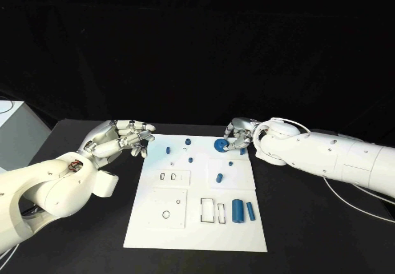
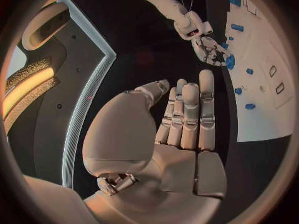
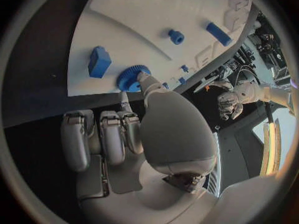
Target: Assemble the parts on the task board
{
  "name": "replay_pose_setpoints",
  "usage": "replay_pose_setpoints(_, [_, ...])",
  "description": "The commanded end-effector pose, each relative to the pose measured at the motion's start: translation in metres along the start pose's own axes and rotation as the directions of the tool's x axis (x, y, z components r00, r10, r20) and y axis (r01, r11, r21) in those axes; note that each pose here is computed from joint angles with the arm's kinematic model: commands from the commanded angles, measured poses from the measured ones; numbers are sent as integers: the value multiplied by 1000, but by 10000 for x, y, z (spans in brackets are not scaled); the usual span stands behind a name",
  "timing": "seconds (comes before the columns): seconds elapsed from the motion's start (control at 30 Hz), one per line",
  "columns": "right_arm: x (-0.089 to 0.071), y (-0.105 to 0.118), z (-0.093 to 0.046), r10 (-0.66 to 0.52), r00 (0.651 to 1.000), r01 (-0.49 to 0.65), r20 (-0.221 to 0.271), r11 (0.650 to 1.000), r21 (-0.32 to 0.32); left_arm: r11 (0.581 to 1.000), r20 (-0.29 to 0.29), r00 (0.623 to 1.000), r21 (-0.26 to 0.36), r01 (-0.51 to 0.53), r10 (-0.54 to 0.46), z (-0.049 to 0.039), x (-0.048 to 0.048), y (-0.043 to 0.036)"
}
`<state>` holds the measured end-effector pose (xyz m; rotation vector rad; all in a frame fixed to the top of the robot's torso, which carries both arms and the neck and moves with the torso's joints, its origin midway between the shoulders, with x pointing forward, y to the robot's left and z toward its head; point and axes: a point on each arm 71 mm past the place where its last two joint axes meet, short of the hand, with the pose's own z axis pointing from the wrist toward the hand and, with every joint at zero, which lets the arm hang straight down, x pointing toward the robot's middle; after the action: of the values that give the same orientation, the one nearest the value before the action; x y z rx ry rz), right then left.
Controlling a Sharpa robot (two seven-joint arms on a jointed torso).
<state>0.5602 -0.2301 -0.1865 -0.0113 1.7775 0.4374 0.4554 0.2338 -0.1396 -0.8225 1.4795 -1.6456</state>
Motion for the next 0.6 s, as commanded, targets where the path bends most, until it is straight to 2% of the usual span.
replay_pose_setpoints(0.03, [41, 17, -2, 7, 1000, -7, -23, 1000, -12, 1000, -21, 1000, 7, 6, -6, 9, 23, -10])
replay_pose_setpoints(0.33, [46, 40, -9, 11, 1000, -11, -16, 1000, -19, 1000, -23, 1000, 5, 5, -5, 11, 24, -8])
replay_pose_setpoints(0.6, [14, 87, -14, 14, 999, -12, 41, 999, -42, 1000, -24, 1000, 4, 4, -4, 13, 23, -5])
